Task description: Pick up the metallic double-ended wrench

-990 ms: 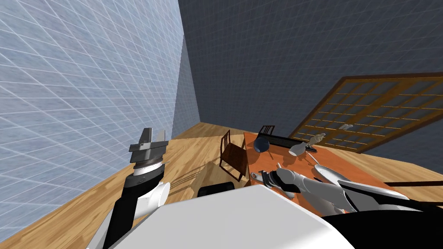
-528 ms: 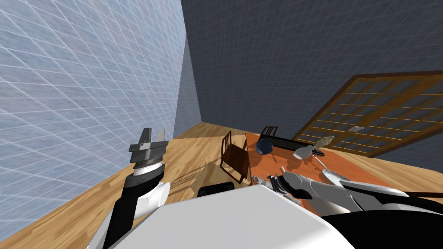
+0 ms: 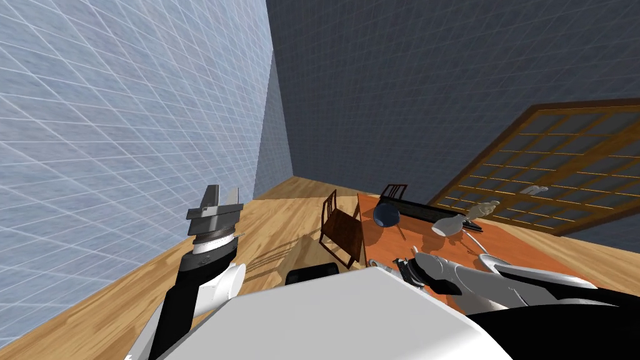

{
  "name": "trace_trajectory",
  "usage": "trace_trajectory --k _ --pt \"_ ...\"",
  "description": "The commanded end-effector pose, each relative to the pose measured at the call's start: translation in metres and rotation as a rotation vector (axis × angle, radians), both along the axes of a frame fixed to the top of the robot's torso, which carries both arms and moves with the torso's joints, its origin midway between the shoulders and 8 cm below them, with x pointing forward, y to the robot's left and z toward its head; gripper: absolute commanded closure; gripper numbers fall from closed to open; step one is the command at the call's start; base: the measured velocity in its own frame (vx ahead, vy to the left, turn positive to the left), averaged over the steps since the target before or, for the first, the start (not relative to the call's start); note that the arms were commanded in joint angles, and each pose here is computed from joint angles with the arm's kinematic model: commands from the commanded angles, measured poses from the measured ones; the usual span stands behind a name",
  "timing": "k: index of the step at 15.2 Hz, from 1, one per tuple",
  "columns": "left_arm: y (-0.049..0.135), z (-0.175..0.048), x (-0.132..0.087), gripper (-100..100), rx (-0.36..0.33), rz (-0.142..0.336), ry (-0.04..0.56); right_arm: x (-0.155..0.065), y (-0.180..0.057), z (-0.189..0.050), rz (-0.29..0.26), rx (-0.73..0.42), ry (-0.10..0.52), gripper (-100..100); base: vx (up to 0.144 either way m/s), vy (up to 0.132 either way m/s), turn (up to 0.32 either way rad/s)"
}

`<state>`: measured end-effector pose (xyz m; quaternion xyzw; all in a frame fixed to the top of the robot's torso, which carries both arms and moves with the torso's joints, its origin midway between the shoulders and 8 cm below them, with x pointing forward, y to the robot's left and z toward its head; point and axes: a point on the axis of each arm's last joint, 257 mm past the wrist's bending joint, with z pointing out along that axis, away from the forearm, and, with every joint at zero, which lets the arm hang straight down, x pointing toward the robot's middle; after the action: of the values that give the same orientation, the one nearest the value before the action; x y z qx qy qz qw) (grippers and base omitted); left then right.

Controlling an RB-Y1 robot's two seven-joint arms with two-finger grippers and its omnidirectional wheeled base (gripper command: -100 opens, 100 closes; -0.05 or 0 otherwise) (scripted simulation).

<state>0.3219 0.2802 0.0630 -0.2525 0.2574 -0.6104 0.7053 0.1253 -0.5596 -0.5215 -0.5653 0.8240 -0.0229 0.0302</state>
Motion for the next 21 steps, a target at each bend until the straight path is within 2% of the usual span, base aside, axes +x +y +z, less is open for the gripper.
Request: trace_trajectory --k 1,4,5,7,8,9,12,13,17,18,20,21 --pt "0.0 0.0 0.0 0 0.0 0.0 0.0 -0.018 -0.002 -0.008 0.016 0.001 0.028 -100 0.008 0.02 0.11" --pt "0.0 0.0 0.0 0 0.0 0.0 0.0 0.004 -0.005 -0.002 -0.003 0.0 -0.02 -100 0.007 0.016 0.045" --pt "0.0 0.0 0.0 0 0.0 0.0 0.0 -0.022 -0.005 -0.011 0.01 0.002 0.021 -100 0.007 0.016 0.08" --pt "0.0 0.0 0.0 0 0.0 0.0 0.0 -0.003 -0.009 -0.006 -0.006 0.0 -0.021 -100 0.007 0.015 0.085" --pt "0.0 0.0 0.0 0 0.0 0.0 0.0 0.0 -0.009 -0.005 -0.009 -0.001 -0.027 -100 0.004 0.006 0.001" --pt "0.0 0.0 0.0 0 0.0 0.0 0.0 -0.027 -0.009 -0.014 0.0 0.004 0.014 -100 0.007 0.013 0.095" --pt "0.0 0.0 0.0 0 0.0 0.0 0.0 -0.007 -0.015 -0.007 -0.02 -0.002 -0.032 -100 0.008 0.012 0.047" --pt "0.0 0.0 0.0 0 0.0 0.0 0.0 -0.039 -0.014 -0.017 -0.016 0.003 0.018 -100 0.008 0.013 0.093" --pt "0.0 0.0 0.0 0 0.0 0.0 0.0 -0.017 -0.02 -0.01 -0.035 -0.003 -0.034 -100 0.006 0.009 0.036" --pt "0.0 0.0 0.0 0 0.0 0.0 0.0 -0.046 -0.02 -0.018 -0.033 0.002 0.006 -100 0.006 0.013 0.104" --pt "0.0 0.0 0.0 0 0.0 0.0 0.0 -0.03 -0.026 -0.012 -0.054 -0.004 -0.033 -100 0.01 0.014 0.084" --pt "0.0 0.0 0.0 0 0.0 0.0 0.0 -0.065 -0.023 -0.021 -0.049 0.004 0.019 -100 0.012 0.018 0.126"
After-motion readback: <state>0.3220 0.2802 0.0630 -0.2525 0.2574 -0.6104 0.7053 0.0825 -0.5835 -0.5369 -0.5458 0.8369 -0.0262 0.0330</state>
